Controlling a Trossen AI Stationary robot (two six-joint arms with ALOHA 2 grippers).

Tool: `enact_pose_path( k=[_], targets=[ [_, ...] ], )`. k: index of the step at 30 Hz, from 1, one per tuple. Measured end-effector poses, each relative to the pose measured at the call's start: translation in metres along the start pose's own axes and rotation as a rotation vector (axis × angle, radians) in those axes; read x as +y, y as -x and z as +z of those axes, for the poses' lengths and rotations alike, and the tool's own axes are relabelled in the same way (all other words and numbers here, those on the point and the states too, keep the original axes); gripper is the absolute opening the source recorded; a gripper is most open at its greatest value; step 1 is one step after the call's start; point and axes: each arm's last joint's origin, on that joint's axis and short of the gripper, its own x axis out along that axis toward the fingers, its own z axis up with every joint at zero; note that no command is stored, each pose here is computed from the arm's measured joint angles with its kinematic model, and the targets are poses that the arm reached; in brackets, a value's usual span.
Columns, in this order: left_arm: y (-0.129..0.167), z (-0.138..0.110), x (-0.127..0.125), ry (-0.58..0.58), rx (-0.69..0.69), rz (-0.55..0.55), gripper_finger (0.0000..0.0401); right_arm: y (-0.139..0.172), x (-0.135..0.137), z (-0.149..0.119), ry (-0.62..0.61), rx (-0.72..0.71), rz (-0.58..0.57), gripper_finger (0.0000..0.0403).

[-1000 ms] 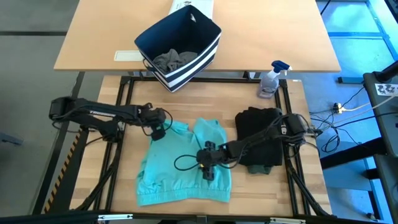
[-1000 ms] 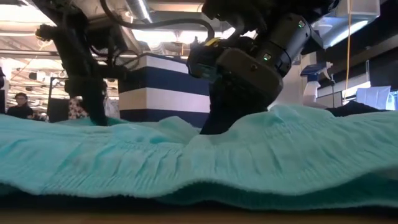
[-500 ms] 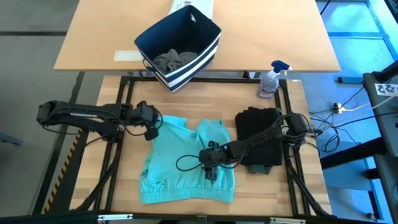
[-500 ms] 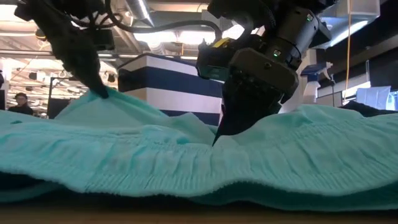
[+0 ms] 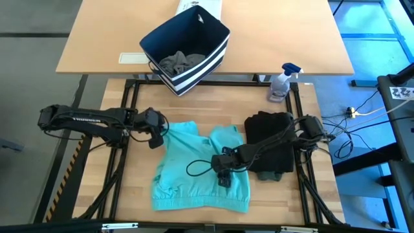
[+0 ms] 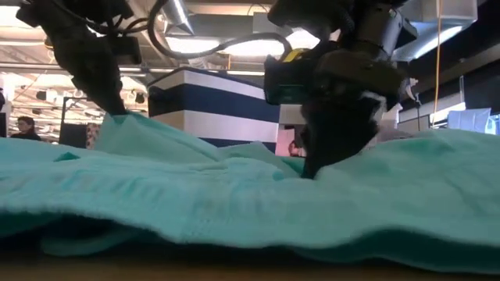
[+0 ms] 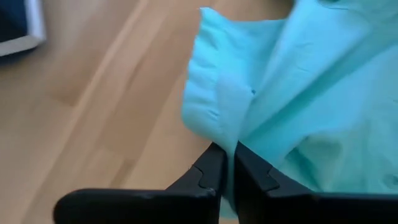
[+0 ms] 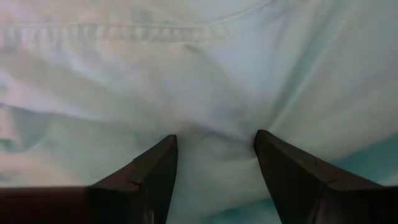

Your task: Fold Laundry from Bin

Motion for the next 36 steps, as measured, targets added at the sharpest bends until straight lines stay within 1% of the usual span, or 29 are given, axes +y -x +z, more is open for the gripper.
enact_pose_path(
  k=[4,8,12,14,17,21,24,26,29,33,34,36],
  targets=[
    [0.001,0.003,-0.006,-0.016,-0.033,-0.057,0.0048,0.014,0.001,-0.003,0.004,0.008,-0.010,0.0224],
    [0.002,0.007,-0.011,-0.046,-0.086,-0.085,0.0075,0.036,0.002,-0.003,0.024,-0.051,-0.059,0.0224],
    [0.003,0.009,-0.015,-0.056,-0.115,-0.107,0.0100,0.061,0.005,0.004,0.027,-0.161,-0.072,0.0224],
    [0.003,0.008,-0.016,-0.063,-0.111,-0.109,0.0110,0.065,0.005,0.007,0.031,-0.195,-0.080,0.0224],
    [0.003,0.002,-0.015,-0.069,-0.053,-0.069,0.0121,0.067,0.006,0.011,0.052,-0.245,-0.073,0.0224],
    [-0.004,-0.010,-0.010,-0.068,0.087,0.047,0.0127,0.069,0.012,0.022,0.090,-0.356,-0.020,0.0224],
    [-0.015,-0.010,-0.012,-0.090,0.124,0.101,0.0128,0.068,0.015,0.026,0.123,-0.398,-0.001,0.0224],
    [-0.026,-0.008,-0.015,-0.137,0.150,0.116,0.0128,0.069,0.016,0.030,0.132,-0.434,0.011,0.0224],
    [-0.046,-0.008,-0.019,-0.213,0.205,0.142,0.0128,0.068,0.016,0.030,0.144,-0.436,0.001,0.0224],
    [-0.070,-0.012,-0.018,-0.265,0.295,0.197,0.0129,0.068,0.016,0.029,0.144,-0.430,-0.002,0.0224],
    [-0.074,-0.012,-0.018,-0.281,0.308,0.205,0.0129,0.068,0.016,0.029,0.144,-0.430,-0.002,0.0224],
    [-0.083,-0.010,-0.020,-0.305,0.290,0.200,0.0129,0.068,0.016,0.029,0.144,-0.430,-0.002,0.0224]
  ],
)
